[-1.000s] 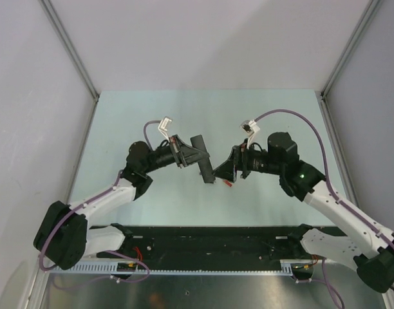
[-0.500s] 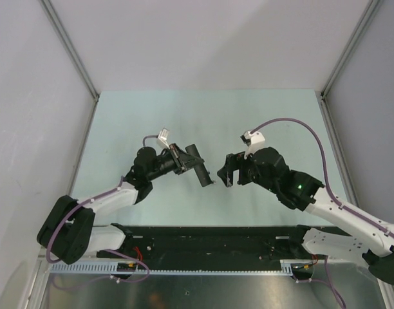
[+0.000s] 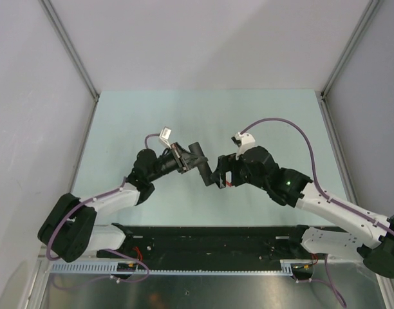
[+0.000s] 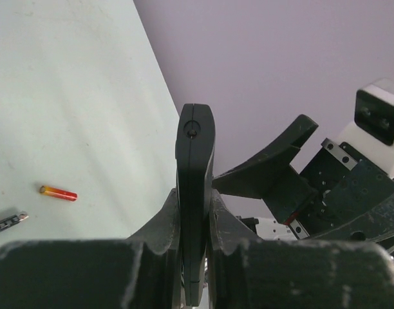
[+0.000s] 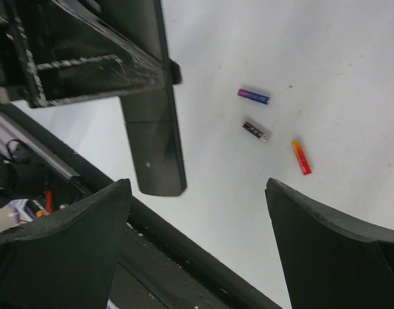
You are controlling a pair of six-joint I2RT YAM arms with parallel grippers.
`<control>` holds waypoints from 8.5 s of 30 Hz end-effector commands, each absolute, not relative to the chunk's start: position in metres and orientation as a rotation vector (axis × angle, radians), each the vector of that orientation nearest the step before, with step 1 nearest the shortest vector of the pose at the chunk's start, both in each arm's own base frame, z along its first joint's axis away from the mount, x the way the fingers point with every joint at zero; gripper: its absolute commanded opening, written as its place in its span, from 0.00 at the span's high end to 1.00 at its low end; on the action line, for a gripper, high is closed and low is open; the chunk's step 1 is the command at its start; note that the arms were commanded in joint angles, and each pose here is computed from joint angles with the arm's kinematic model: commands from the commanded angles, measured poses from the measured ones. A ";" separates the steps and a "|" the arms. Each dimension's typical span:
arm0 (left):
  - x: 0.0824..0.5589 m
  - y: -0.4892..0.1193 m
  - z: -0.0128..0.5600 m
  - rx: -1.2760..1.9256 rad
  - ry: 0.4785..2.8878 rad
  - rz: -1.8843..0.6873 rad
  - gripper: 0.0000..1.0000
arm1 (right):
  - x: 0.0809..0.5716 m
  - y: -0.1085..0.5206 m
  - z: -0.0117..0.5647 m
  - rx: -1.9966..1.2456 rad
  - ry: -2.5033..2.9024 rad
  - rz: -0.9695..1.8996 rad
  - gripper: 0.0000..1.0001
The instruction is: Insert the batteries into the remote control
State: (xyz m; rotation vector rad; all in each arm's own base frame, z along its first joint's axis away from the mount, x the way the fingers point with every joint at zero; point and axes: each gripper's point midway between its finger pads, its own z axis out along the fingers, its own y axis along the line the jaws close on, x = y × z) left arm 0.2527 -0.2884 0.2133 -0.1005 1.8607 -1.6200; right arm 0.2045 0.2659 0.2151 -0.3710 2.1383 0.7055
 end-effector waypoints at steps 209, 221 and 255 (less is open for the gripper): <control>0.213 -0.203 0.197 -0.017 1.881 -1.431 1.00 | 0.269 0.237 0.038 -0.547 2.544 0.183 0.58; 0.213 -0.205 0.201 0.008 1.870 -1.434 1.00 | 0.268 0.238 0.044 -0.524 2.537 0.195 0.56; 0.205 -0.205 0.213 0.017 1.817 -1.479 1.00 | 0.281 0.288 0.089 -0.614 2.360 0.379 0.58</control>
